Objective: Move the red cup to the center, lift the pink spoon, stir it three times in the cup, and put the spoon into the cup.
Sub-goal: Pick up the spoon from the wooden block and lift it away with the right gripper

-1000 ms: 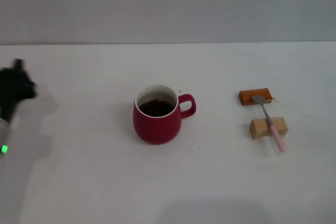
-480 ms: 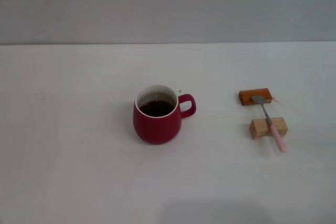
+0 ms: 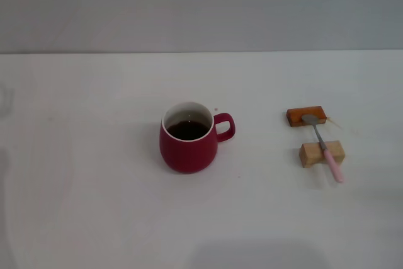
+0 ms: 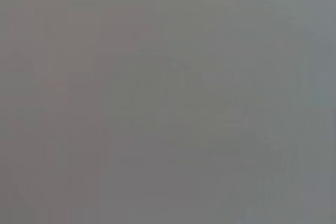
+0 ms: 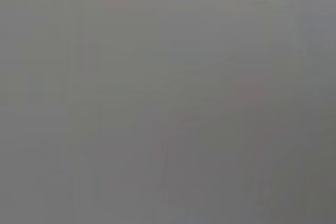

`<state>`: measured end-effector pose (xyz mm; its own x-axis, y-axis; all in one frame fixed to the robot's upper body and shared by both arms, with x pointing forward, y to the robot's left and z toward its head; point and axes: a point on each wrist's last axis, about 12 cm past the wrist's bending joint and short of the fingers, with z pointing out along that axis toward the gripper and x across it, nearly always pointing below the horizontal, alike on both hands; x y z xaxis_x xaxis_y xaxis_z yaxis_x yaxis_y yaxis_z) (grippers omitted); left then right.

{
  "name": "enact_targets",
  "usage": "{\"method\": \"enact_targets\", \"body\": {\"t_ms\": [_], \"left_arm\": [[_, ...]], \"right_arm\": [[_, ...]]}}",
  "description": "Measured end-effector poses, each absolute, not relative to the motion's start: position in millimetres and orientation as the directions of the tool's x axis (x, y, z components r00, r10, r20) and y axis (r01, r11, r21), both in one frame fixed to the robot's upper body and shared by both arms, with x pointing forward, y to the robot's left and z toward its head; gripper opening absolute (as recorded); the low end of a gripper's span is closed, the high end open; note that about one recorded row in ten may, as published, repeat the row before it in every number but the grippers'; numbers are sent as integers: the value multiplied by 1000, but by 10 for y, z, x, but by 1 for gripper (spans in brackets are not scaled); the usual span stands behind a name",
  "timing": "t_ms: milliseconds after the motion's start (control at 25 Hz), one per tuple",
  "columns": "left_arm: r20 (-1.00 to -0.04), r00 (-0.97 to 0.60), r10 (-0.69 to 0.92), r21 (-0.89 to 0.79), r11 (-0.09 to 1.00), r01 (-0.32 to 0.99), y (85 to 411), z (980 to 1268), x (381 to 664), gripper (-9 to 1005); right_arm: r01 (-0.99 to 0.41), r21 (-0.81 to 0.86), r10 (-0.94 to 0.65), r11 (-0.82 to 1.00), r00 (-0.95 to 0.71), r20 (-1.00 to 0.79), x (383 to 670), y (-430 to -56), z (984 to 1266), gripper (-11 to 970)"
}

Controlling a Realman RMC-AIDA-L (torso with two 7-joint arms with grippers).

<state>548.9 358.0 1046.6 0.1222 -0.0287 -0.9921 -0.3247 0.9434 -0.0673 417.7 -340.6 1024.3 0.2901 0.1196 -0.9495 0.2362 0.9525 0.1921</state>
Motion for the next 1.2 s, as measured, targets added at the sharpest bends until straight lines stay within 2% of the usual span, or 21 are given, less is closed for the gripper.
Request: {"method": "enact_targets", "body": {"t_ms": [120, 320, 640, 1200], "left_arm": [[-993, 118, -12, -49, 946, -321, 3557, 10483, 5526, 703], [-995, 105, -2, -35, 948, -316, 3533, 10503, 5590, 837], [-995, 98, 1, -31, 947, -321, 3548, 10492, 5583, 838], [-995, 95, 2, -29, 945, -326, 3561, 10488, 5578, 837]], "right_arm": [[191, 200, 152, 961, 239, -959, 4122, -3266, 10179, 656], [93, 203, 186, 975, 160, -969, 4071, -3030, 10086, 656], [-14, 122, 123, 992, 106, -987, 3965, -2667, 10063, 656], [-109, 112, 113, 988, 1, -994, 3839, -2407, 9977, 657]]}}
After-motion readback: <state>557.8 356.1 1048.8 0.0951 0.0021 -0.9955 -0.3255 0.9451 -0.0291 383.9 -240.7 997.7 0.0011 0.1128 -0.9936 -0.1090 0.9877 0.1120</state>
